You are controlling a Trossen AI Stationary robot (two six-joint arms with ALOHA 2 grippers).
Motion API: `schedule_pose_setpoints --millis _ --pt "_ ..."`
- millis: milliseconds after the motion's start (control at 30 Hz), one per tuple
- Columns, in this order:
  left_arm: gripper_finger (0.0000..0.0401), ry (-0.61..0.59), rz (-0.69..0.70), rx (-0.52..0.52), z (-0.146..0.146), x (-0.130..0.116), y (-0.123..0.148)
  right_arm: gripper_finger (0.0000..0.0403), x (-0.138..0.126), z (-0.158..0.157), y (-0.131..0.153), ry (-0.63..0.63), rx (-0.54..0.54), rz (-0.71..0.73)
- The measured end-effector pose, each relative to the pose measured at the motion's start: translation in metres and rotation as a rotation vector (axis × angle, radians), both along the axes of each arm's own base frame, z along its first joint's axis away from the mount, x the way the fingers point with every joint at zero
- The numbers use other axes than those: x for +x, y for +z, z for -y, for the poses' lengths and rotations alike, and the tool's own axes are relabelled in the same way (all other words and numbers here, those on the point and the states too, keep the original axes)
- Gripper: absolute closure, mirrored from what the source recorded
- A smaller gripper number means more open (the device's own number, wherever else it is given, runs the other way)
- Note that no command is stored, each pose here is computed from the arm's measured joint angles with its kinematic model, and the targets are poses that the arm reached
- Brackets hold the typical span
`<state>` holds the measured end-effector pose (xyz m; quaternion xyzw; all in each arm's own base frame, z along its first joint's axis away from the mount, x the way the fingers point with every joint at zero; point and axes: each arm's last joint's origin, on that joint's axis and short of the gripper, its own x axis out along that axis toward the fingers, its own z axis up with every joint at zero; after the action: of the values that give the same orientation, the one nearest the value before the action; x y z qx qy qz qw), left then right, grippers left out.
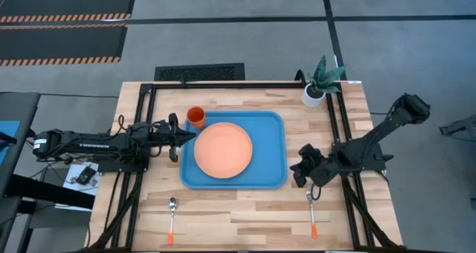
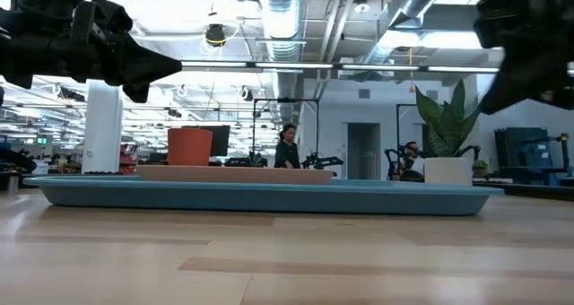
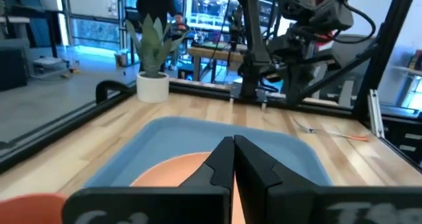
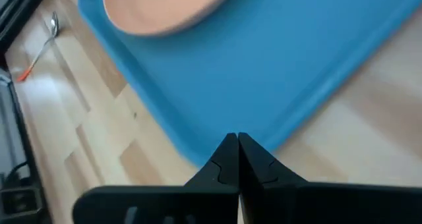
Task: Pick and place plate/cup/fork/spoon on tray
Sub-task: Put the orange fork on the blue tray to the right of the orange plate
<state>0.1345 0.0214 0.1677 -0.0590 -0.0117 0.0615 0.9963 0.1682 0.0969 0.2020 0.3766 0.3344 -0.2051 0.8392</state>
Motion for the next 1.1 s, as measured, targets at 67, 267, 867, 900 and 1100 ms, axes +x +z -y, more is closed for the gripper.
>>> schedule_pose_setpoints --millis 67,267,867,900,1100 --pt "0.0401 -0.016 -0.019 -0.007 0.001 0.0 -0.002 0.0394 -0.003 -0.006 0.0 -0.006 0.053 -0.004" --pt "0.0401 -0.023 -0.086 0.016 0.001 0.0 -0.008 0.0394 0.003 -0.033 -0.006 -0.028 0.145 -0.13" --pt "0.0401 -0.024 -0.078 0.056 0.001 0.0 -0.006 0.0363 0.017 -0.086 0.008 -0.27 0.458 -0.535" --pt "0.0401 -0.024 -0.08 0.063 0.001 0.0 -0.006 0.0353 0.016 -0.088 0.005 -0.291 0.455 -0.559" --pt "0.0401 -0.024 -0.084 0.076 0.001 0.0 -0.006 0.0296 0.013 -0.098 -0.024 -0.44 0.4 -0.693"
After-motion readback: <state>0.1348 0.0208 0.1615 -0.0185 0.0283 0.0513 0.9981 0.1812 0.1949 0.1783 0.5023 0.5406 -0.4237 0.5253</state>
